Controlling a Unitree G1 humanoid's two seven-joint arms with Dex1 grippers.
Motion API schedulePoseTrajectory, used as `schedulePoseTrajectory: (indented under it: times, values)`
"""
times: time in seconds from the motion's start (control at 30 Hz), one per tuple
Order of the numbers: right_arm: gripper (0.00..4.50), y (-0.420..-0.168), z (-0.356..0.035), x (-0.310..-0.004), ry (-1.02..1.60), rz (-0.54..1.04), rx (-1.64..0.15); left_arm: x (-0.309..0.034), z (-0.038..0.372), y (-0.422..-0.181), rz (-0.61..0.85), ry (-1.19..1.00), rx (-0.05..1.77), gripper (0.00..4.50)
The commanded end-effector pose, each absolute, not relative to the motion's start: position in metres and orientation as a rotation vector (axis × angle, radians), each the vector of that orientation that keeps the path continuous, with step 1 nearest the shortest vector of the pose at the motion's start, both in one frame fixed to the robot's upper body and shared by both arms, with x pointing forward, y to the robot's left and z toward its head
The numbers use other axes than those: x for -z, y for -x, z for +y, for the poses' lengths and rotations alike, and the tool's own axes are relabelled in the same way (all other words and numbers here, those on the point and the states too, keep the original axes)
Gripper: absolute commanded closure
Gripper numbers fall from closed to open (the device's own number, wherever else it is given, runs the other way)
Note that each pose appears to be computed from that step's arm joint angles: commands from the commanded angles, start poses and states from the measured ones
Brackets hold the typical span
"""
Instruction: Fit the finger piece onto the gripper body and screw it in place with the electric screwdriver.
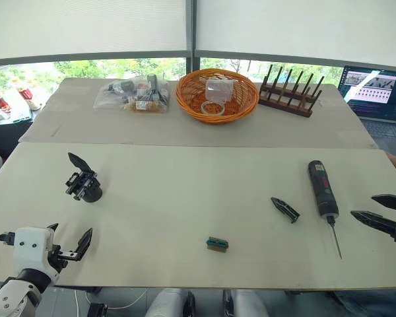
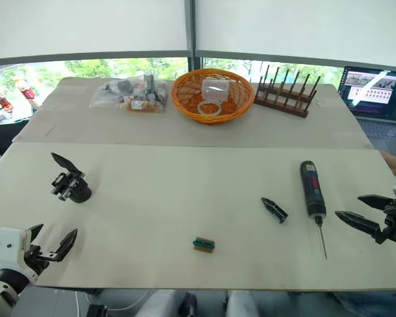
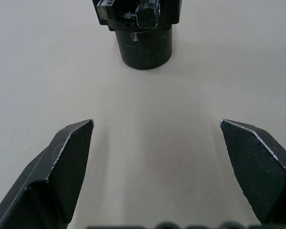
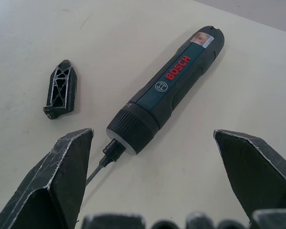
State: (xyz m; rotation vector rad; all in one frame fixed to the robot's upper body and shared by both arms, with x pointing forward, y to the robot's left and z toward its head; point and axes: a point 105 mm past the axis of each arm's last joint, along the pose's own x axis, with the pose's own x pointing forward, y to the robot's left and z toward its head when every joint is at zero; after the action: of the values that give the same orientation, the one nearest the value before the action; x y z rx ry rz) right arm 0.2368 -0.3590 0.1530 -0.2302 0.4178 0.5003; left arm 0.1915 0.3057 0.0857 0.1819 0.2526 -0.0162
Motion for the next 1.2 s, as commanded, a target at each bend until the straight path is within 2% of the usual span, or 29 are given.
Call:
schedulePoseTrajectory:
  times: [0.03,0.27,0.4,0.6,0.77,1.03,1.13,1.2]
  values:
    - [0.03,-0.242,-0.354,-0.172,0.295,0.366,-0.518,-0.091,0.305,-0.194,0.223,-0.189,0.020,0.00]
    - [0.03,-0.251,-0.285,-0.197,0.339,0.263,-0.768,-0.094,0.312,-0.215,0.194,-0.179,0.024,0.00]
    - [0.03,-0.244,-0.236,-0.209,0.321,0.232,-0.980,-0.094,0.315,-0.229,0.185,-0.191,0.037,0.00]
    - [0.03,-0.238,-0.182,-0.224,0.334,0.175,-1.199,-0.097,0.316,-0.254,0.148,-0.206,0.070,0.00]
    - [0.03,-0.235,-0.155,-0.227,0.321,0.144,-1.297,-0.094,0.312,-0.273,0.137,-0.215,0.098,0.00]
    - [0.03,-0.234,-0.138,-0.219,0.314,0.133,-1.325,-0.093,0.311,-0.300,0.113,-0.221,0.096,0.00]
    - [0.00,-0.234,-0.138,-0.217,0.309,0.134,-1.317,-0.093,0.305,-0.301,0.091,-0.224,0.107,0.79]
    - [0.00,-0.235,-0.138,-0.216,0.303,0.130,-1.300,-0.091,0.289,-0.296,0.076,-0.215,0.125,1.82]
